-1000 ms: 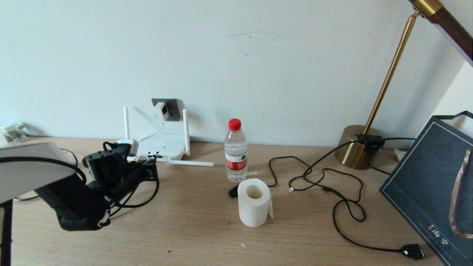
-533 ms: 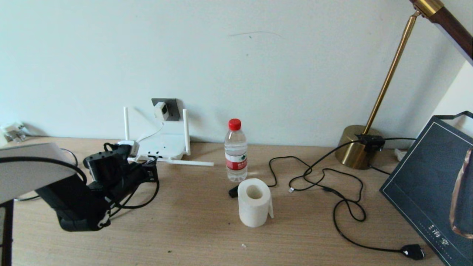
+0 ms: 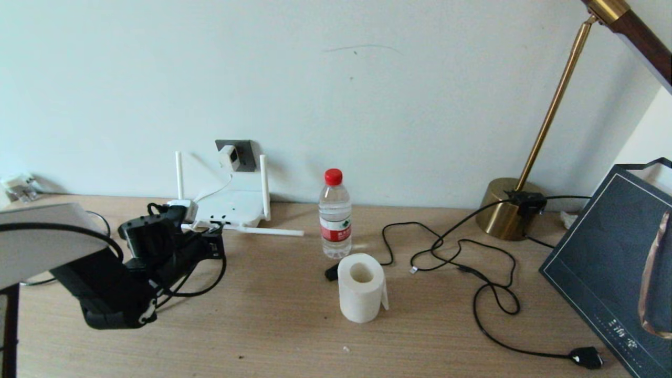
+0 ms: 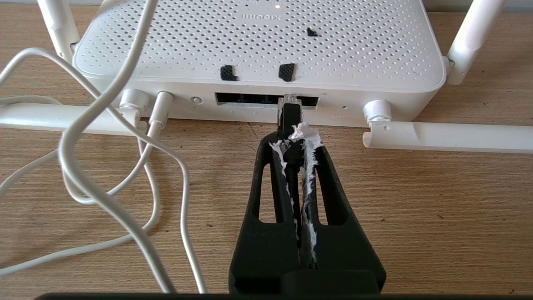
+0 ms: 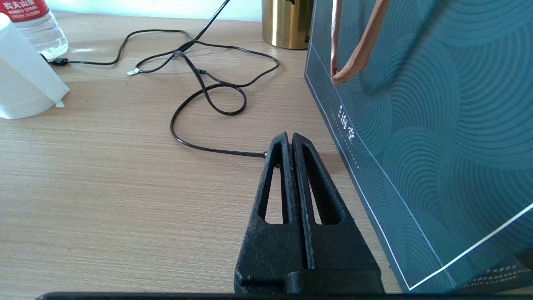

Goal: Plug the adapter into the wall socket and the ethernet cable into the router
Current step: Align cable and router interface, then plug cable into router interface

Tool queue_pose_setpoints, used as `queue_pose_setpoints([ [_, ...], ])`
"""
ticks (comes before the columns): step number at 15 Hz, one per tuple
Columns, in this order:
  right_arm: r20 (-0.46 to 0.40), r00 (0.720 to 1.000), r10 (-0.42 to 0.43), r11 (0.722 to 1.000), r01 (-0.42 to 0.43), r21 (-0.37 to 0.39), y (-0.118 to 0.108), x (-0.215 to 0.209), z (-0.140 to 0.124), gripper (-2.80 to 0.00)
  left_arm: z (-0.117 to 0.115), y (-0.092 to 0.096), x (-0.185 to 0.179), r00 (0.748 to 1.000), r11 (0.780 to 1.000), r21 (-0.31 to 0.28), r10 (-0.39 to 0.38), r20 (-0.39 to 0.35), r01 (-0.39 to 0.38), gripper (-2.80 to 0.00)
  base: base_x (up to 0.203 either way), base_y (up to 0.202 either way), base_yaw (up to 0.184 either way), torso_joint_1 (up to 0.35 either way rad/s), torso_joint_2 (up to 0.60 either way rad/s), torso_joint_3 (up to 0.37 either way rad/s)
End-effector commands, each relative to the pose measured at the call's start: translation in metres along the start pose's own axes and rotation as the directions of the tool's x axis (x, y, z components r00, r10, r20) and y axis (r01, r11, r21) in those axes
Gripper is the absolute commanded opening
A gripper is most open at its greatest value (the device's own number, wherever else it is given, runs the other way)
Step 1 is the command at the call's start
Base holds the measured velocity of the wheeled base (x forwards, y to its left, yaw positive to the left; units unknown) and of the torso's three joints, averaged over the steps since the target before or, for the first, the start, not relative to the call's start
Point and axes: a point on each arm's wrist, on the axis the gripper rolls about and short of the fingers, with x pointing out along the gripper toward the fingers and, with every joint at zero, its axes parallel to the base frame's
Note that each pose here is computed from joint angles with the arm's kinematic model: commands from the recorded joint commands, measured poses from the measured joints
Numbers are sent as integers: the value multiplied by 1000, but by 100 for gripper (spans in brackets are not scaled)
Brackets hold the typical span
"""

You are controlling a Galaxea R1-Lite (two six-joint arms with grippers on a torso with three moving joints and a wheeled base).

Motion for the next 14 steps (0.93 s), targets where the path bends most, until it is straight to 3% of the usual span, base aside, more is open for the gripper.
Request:
queue_pose_setpoints([
  [1,1,1000,0,1000,0,0,0,0,0,-280,4,0,-1,1000,1000,2,1,15,-1,-280,0,0,0,0,0,0],
  [14,1,1000,0,1000,0,0,0,0,0,-280,2,1,-1,1000,1000,1,2,13,-2,-280,0,0,0,0,0,0],
])
